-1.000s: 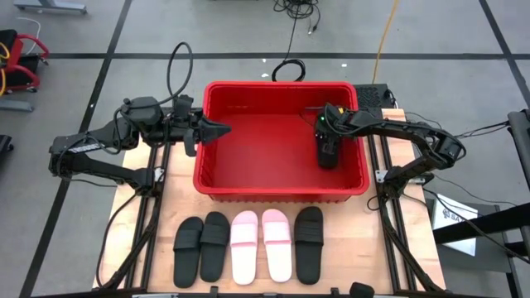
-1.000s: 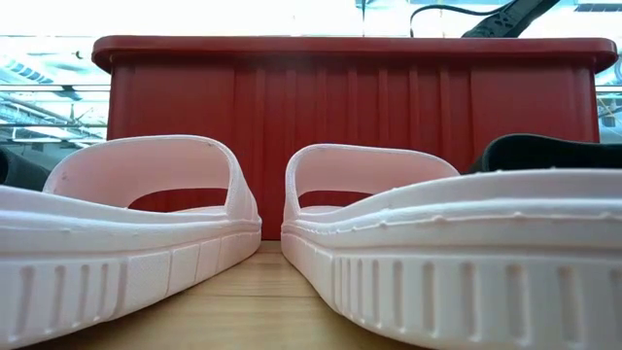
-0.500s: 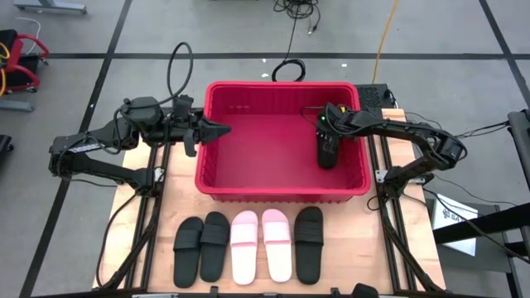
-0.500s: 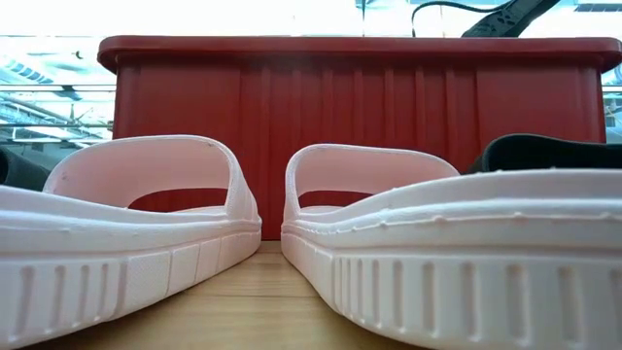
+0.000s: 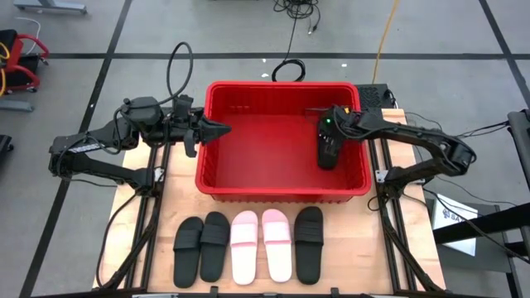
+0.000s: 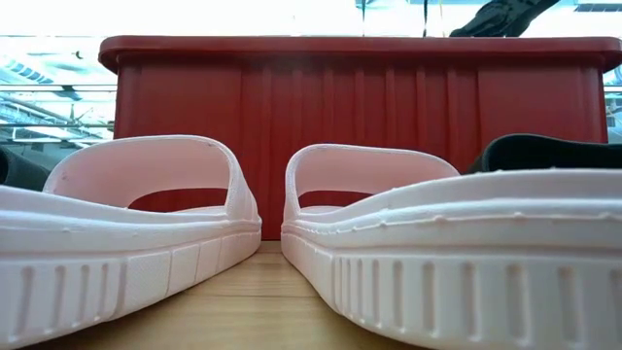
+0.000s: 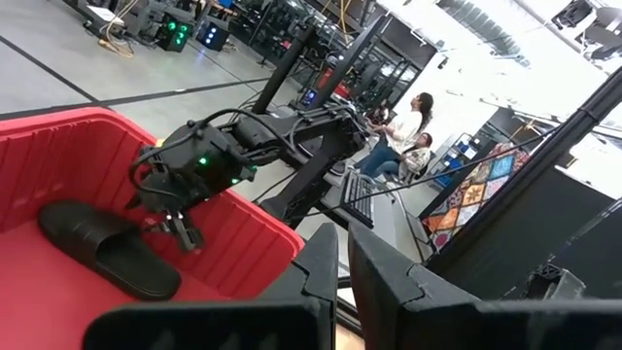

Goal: Pick and place slides into bin
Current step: Put the black slide into the red organizer bin

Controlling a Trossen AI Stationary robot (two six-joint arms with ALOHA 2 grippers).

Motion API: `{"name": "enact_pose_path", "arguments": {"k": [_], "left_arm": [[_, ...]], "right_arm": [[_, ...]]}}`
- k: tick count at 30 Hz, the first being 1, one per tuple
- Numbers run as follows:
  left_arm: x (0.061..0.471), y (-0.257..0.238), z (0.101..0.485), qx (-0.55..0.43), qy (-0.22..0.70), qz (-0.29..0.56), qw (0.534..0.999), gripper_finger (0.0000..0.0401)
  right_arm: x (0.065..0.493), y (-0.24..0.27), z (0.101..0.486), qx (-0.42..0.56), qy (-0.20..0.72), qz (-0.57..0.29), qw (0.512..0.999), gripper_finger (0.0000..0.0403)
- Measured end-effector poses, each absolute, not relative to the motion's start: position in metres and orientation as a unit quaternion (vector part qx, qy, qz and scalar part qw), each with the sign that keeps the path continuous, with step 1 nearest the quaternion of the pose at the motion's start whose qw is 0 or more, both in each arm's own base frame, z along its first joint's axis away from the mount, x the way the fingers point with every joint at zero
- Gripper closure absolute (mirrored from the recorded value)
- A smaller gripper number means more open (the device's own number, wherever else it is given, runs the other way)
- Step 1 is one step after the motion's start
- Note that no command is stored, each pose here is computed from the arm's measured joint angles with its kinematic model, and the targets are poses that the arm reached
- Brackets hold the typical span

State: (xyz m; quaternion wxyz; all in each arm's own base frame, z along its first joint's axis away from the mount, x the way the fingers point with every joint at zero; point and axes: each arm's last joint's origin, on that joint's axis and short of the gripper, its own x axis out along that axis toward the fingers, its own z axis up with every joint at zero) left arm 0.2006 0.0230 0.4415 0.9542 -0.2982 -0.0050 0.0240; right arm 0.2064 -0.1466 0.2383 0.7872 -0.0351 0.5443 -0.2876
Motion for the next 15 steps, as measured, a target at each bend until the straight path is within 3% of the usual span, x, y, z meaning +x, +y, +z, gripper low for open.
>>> {"name": "enact_pose_path", "arguments": {"k": [15], "left_arm": [[0.201,0.023,0.441,-0.290,-0.005,0.025,0.957,0.0375]], "right_arm": [[0.195,-0.124,0.269,0.035,0.455,-0.306,0.836,0.0202]]}}
